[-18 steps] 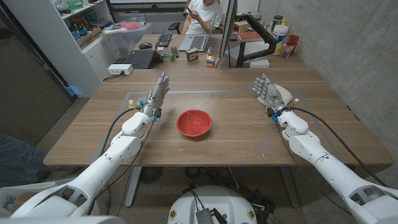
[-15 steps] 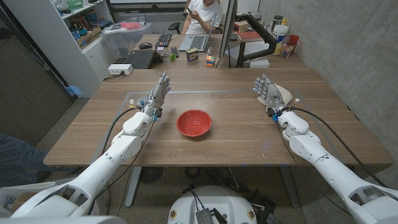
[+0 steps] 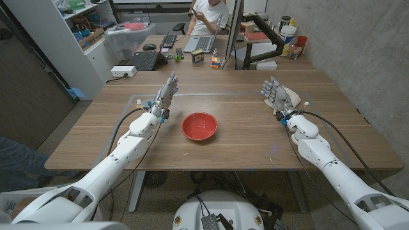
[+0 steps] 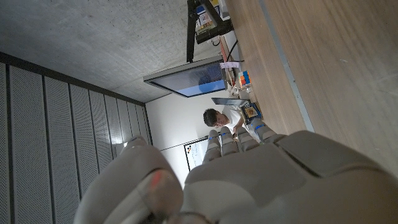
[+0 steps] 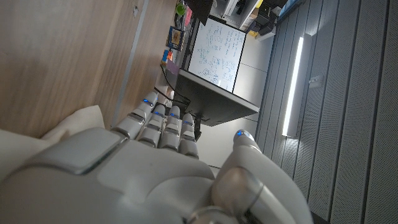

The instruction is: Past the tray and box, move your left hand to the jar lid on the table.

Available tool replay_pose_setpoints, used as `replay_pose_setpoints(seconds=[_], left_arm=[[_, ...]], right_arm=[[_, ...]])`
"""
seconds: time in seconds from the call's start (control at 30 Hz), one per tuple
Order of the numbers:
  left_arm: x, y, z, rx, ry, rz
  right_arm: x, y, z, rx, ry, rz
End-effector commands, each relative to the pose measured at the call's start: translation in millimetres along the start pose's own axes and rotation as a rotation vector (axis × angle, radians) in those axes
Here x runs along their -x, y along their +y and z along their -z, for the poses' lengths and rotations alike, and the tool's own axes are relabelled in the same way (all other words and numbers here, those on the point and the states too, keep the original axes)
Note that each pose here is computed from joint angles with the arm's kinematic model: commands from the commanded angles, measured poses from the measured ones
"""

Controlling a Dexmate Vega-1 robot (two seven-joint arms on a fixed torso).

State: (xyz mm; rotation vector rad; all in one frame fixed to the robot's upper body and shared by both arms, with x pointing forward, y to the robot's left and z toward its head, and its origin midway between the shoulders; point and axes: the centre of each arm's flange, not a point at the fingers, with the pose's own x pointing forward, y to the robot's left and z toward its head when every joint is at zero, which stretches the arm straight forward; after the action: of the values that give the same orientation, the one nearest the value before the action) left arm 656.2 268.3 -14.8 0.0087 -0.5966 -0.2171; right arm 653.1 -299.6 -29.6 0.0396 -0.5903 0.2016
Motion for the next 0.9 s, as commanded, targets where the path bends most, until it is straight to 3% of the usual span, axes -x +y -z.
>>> replay_pose_setpoints(seconds=[0.03,0.57,0.9], left_arm=[[3.4,1.0,-6.4,-0.039,-0.019,0.004],[15.1,5.8,-12.4,-0.102,-0.050,0.013],[18.4,15.9,-16.0,-0.138,-0.069,0.018]], right_arm=[[2.2,-3.8,2.0,0.001,0.003,0.015],[1.7,3.1,9.8,0.002,0.022,0.017],[1.4,8.9,9.4,0.015,0.014,0.022]])
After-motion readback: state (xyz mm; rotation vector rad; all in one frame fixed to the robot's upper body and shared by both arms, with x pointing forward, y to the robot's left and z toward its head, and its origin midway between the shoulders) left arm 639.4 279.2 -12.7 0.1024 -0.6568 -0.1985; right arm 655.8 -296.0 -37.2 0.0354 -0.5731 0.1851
